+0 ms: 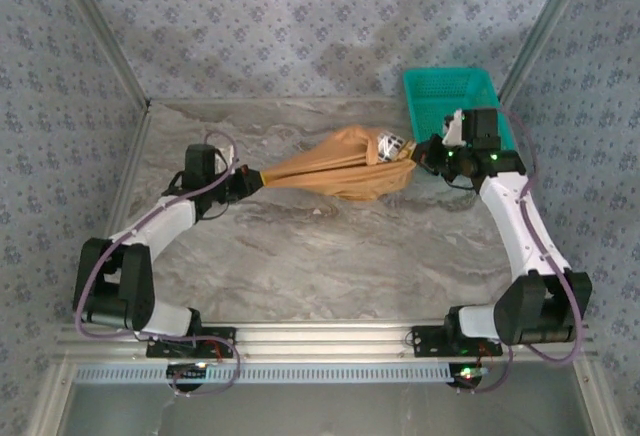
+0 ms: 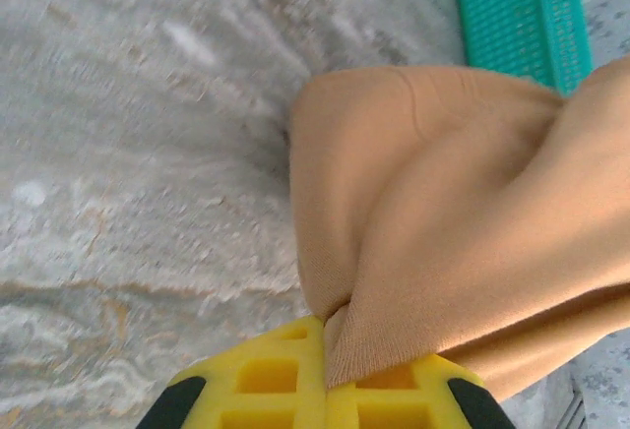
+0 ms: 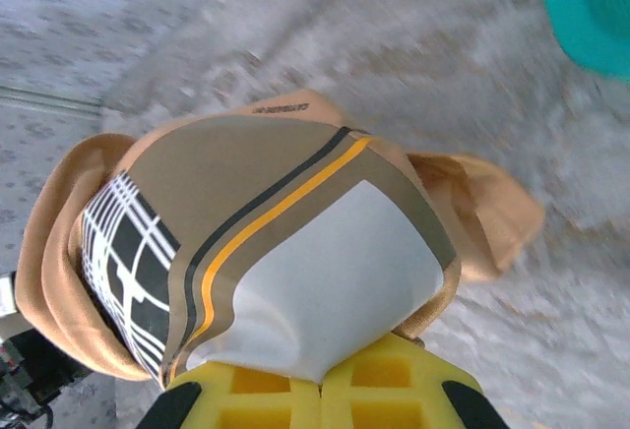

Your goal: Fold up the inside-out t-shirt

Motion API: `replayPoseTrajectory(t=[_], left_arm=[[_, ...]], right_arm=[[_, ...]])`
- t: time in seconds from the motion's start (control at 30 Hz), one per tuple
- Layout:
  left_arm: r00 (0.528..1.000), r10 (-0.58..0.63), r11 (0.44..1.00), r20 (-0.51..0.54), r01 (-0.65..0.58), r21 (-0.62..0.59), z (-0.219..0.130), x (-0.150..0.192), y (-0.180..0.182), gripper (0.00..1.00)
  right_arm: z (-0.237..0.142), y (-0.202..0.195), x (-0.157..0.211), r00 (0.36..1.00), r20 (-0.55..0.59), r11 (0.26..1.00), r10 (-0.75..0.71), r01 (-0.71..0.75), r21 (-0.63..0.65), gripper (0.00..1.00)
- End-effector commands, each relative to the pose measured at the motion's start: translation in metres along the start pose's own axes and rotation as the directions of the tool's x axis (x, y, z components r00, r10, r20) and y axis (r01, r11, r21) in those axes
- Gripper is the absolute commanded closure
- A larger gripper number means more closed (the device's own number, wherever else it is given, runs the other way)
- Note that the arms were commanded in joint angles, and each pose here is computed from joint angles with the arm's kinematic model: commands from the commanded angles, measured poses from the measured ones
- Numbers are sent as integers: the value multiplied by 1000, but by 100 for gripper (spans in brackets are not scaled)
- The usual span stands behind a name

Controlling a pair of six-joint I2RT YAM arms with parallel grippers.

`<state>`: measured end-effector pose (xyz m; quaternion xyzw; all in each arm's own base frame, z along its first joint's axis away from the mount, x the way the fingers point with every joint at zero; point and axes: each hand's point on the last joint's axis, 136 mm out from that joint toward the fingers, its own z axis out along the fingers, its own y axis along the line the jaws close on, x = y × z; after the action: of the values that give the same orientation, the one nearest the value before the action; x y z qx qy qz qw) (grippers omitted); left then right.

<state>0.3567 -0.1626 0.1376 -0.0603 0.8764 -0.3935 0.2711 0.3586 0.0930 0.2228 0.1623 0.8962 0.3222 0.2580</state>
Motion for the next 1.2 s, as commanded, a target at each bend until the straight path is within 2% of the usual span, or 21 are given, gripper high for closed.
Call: replayPoseTrajectory(t=[0.0,0.1,0.2,0.23,0.27,0.3,0.33,0.37,0.4,0.47,0.53,0.63,0.9,1.07,1.1,1.17], left_arm=[[996,-11,997,85,17,-72,-2,-21,22,100],[997,9,999,80,-6,-39,4,-24,9,99],[985,167,986,44,-167,19,13,-11,-38,81],[971,235,971,30,-236,29,16,-4,-54,79],[959,283,959,22,-283,24,19,2,-66,76],[952,308,951,8,-308,18,20,6,-72,74],[948,319,948,-9,-319,3,21,11,-76,71],[946,323,946,-21,-323,-7,21,14,-78,67],[947,320,947,-31,-320,-24,20,17,-78,64],[952,303,951,-40,-305,-50,19,22,-77,58],[953,301,952,-39,-303,-41,22,29,-83,56],[954,296,955,-56,-297,-16,33,45,-89,56],[965,235,970,-116,-241,-34,65,77,-82,52],[975,186,980,-123,-193,-41,80,84,-78,45],[978,170,984,-123,-176,-42,85,85,-76,44],[981,143,988,-130,-149,-37,95,86,-74,40]], right_arm=[[15,-23,8,996,-55,997,69,-67,29,100],[28,-17,21,993,-108,999,48,-46,25,100],[42,-17,31,989,-147,999,27,-21,46,100],[44,-23,33,987,-156,997,32,-20,81,84],[42,-32,33,988,-151,990,29,-8,138,64],[39,-38,32,991,-134,981,6,20,194,53],[33,-45,32,993,-119,965,-21,51,257,43],[27,-44,29,994,-97,952,-52,79,296,38],[19,-39,23,994,-66,939,-85,102,328,36],[12,-26,27,985,-52,914,-162,170,370,37],[15,-7,35,969,-65,891,-239,245,383,38],[41,14,50,945,-125,872,-301,326,365,41],[120,2,55,896,-311,807,-316,426,408,46],[154,-8,72,864,-405,790,-299,462,403,46],[158,-12,72,861,-417,783,-293,466,413,50],[160,-17,70,861,-420,774,-287,466,427,73]])
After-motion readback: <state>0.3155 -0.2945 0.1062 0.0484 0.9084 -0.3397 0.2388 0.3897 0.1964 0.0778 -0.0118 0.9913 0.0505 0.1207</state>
